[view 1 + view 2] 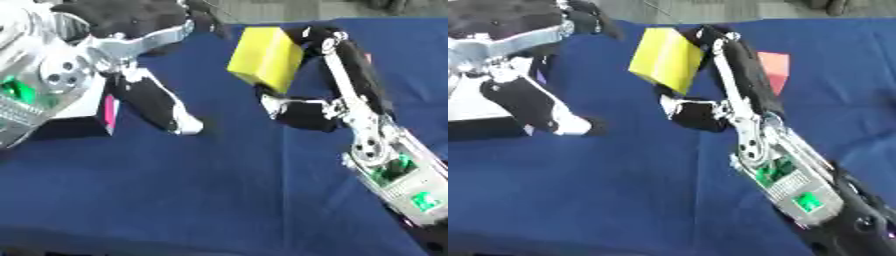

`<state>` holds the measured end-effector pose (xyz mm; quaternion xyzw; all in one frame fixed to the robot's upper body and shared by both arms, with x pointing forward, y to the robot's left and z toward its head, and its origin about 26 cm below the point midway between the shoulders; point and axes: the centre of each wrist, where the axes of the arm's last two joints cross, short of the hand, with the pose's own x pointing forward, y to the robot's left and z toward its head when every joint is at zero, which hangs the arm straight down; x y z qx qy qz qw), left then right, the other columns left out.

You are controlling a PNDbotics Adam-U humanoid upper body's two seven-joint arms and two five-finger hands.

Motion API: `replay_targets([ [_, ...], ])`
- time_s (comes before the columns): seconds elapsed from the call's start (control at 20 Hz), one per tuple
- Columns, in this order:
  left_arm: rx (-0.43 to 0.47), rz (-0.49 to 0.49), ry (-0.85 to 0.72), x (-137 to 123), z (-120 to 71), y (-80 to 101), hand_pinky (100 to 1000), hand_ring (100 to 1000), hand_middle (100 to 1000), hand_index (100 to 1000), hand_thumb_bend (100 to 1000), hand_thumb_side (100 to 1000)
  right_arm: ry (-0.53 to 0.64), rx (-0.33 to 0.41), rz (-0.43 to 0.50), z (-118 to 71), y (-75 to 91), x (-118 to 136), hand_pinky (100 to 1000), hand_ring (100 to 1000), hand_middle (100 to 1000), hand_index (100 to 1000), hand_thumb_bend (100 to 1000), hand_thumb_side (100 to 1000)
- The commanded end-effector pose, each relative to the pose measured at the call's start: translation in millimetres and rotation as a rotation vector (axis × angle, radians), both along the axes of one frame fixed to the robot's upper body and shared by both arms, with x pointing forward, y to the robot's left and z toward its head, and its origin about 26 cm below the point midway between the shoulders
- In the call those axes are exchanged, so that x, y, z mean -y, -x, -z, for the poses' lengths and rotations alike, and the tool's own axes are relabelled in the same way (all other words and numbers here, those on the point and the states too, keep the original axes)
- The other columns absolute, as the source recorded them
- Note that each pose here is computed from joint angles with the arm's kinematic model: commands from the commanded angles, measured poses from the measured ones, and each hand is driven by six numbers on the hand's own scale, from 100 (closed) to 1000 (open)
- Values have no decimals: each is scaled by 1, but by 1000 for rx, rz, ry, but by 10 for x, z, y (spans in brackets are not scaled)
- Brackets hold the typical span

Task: Pick up the objects with one hand, pass them to the other hand, and then place them into the box on the other side of the table.

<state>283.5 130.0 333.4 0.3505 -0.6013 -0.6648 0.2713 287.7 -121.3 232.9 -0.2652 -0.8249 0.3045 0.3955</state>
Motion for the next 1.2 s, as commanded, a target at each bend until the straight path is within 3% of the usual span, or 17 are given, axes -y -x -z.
replay_targets([
  [0.05,78,-18,4,19,-87,48,877,884,873,928,596,304,1,18,-22,-57,36,-24,796,572,431,522,100,100],
  [0.2,138,9,33,46,-102,60,872,879,868,922,564,257,3,12,-27,-48,37,-26,796,572,430,521,100,100],
  [0.5,166,39,80,94,-92,74,853,860,850,911,441,201,8,23,-45,-39,44,-41,795,571,430,521,100,100],
  [0.75,126,38,113,132,-69,82,847,849,840,902,358,238,21,35,-76,-29,56,-65,796,572,430,521,100,100],
  [1.2,39,56,154,198,-49,103,848,844,836,902,341,285,24,50,-117,-52,61,-90,797,572,429,520,100,100],
])
